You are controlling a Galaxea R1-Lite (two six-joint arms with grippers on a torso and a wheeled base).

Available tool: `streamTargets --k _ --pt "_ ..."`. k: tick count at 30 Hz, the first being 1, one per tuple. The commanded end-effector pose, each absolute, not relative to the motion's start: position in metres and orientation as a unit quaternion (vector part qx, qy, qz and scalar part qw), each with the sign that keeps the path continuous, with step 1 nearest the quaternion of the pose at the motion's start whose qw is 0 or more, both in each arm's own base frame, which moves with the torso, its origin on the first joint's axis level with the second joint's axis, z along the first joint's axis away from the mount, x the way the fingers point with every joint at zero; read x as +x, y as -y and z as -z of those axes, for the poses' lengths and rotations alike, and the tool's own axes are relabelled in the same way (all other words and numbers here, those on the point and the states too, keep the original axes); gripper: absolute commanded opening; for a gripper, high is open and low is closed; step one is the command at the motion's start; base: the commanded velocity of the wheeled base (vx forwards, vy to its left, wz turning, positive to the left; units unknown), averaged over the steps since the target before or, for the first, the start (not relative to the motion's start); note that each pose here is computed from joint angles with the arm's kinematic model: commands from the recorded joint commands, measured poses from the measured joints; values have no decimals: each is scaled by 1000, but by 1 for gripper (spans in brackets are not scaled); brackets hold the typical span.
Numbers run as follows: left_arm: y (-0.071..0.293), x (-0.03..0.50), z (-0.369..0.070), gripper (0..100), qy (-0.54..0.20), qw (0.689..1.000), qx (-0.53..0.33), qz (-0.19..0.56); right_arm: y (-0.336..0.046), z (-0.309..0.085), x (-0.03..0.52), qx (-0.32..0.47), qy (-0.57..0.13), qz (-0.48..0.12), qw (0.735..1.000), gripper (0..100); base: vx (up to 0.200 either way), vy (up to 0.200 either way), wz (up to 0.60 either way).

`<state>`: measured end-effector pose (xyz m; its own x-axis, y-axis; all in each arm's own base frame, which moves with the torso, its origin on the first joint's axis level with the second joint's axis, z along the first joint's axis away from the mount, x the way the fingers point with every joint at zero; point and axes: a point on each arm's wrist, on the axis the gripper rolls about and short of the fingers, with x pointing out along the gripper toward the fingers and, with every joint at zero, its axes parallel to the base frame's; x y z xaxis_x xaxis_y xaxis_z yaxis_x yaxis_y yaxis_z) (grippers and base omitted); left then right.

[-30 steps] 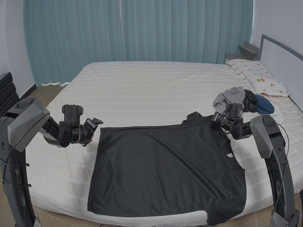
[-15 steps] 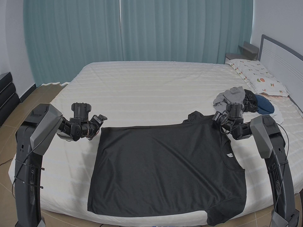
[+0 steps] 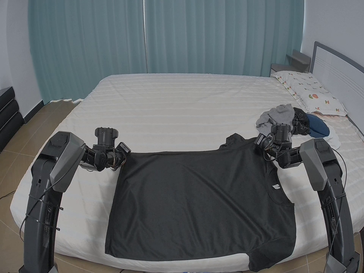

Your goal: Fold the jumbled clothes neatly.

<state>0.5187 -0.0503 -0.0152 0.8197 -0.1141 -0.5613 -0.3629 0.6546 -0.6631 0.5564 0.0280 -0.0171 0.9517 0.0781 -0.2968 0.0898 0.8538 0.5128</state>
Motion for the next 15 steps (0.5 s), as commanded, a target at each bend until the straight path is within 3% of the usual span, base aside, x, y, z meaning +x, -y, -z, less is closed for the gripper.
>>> streamTargets --k 1,15 --pt "50 524 14 0 -275 867 -408 -80 -26 17 557 270 -148 8 951 0 0 0 0" --pt "45 528 6 0 -241 876 -404 -105 -23 13 559 271 -107 7 957 0 0 0 0"
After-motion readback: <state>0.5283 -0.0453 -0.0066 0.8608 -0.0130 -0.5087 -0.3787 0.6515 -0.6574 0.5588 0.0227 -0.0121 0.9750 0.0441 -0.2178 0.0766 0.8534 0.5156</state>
